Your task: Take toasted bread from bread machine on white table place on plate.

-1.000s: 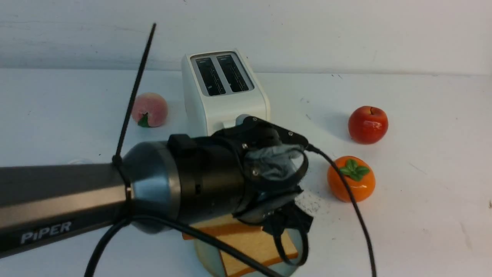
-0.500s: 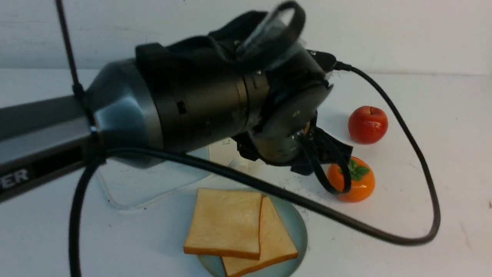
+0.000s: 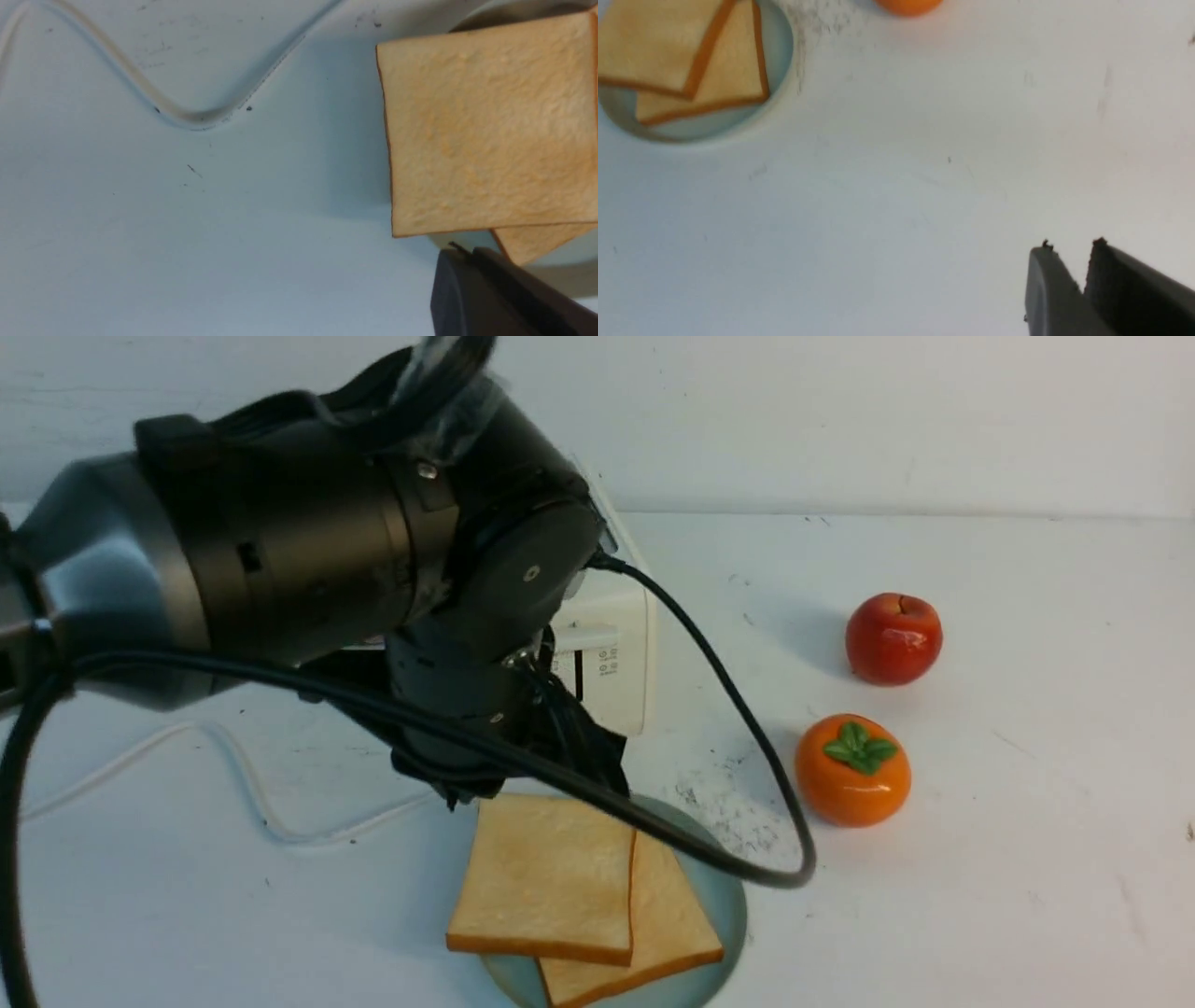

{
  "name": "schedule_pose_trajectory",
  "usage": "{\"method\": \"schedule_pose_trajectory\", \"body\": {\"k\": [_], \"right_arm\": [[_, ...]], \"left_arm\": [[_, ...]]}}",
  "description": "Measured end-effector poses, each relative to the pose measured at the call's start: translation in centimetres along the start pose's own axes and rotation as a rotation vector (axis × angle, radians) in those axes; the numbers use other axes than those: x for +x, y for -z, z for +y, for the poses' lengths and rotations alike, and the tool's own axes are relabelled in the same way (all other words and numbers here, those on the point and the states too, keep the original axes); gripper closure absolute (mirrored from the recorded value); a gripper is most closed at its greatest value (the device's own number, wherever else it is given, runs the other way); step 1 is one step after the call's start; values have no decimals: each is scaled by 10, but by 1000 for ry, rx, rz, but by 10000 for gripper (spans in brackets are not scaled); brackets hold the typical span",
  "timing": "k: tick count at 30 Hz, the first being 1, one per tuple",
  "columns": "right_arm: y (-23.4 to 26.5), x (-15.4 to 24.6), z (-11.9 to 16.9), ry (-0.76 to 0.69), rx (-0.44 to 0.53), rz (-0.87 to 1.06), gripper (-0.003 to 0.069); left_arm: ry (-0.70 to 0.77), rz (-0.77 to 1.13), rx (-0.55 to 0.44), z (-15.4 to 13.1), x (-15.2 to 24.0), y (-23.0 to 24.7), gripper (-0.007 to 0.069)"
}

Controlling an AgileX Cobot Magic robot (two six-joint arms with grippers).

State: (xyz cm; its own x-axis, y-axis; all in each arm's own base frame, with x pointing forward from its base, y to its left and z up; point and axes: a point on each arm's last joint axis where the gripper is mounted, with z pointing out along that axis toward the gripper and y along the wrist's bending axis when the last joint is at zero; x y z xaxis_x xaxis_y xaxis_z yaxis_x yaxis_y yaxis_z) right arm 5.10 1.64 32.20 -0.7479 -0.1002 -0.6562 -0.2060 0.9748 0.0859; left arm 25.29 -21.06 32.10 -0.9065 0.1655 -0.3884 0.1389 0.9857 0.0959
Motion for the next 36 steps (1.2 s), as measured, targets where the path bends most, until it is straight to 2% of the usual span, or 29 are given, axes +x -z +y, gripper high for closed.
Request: {"method": "schedule_pose_trajectory", "body": {"k": [3, 5, 10, 13, 19, 36], "right_arm": [[12, 14, 0, 6, -10, -12, 657], [21, 20, 1, 1, -40, -86, 676], [25, 21, 7, -58, -154, -405, 678], [8, 18, 5, -66, -152, -561, 678], [-28, 21, -1, -50, -114, -687, 678], [-76, 51, -6, -54, -88, -554, 673]], "left_arm": [[31, -88, 93, 7, 0, 27, 639], [51, -141, 154, 11, 1, 42, 639], [75, -231, 297, 16, 4, 71, 639], [45, -243, 328, 16, 5, 76, 639], [19, -225, 363, 12, 7, 77, 639], [21, -215, 380, 11, 8, 77, 639]]}}
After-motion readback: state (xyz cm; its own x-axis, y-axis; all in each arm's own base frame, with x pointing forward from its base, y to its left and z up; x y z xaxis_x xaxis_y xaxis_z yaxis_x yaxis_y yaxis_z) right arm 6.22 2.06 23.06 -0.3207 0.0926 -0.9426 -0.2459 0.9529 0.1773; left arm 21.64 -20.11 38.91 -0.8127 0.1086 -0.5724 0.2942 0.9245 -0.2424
